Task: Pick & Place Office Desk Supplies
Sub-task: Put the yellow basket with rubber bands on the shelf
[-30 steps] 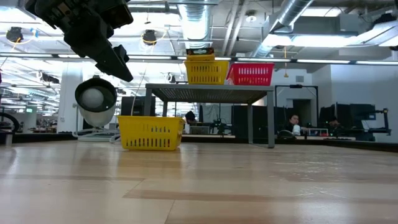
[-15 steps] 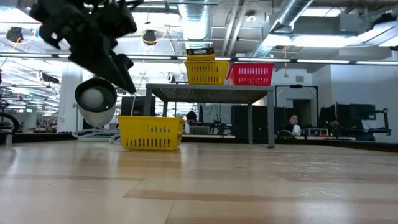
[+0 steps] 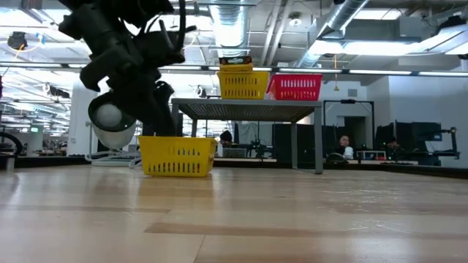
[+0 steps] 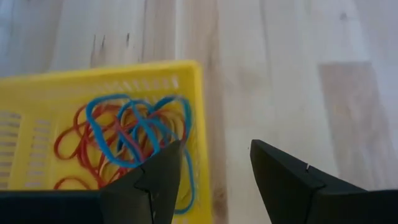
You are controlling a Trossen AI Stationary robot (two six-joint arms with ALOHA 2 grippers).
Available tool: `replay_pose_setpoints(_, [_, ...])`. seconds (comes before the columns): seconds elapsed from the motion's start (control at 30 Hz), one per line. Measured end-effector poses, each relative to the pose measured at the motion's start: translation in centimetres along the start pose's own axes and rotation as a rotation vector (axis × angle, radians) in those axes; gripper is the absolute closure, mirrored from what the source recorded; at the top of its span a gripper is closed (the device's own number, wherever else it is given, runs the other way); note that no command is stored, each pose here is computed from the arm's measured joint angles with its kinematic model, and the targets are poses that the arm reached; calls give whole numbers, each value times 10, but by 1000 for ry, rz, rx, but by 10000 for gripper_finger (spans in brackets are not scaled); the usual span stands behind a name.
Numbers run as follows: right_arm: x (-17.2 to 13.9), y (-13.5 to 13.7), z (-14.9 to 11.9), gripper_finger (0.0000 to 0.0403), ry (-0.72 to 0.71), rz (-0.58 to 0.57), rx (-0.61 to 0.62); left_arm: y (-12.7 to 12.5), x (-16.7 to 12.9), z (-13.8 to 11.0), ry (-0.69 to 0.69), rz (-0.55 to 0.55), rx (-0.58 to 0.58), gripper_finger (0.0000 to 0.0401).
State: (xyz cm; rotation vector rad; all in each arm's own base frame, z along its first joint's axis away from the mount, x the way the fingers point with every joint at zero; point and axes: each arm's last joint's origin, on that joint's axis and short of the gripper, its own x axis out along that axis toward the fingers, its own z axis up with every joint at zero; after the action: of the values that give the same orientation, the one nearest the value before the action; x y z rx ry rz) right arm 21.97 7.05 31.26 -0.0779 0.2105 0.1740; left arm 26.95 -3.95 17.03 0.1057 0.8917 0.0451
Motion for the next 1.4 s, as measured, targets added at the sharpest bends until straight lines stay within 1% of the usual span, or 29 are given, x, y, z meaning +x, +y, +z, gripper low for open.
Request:
replay_pose_setpoints(0.07, [2,5,-7,194,-20,18,9,2,1,-3,27,6,-4,215])
replay_pose_setpoints(0.13, [3,9,-16,194,-9,22,17,3,1,-4,38,10,-12,215])
replay_pose_setpoints(0.33, [7,19,-29,194,-48,43,22,6,1,-8,87,18,-33,215])
replay_pose_setpoints(0.77, [6,21,-29,194,-65,53,21,6,1,-9,92,18,-33,216])
replay_pose_setpoints(1.13, [6,21,-29,194,-62,54,20,3,16,-14,140,8,-27,271])
replay_pose_setpoints(1.4, [6,21,-29,194,-60,54,20,3,16,-13,122,4,-26,308])
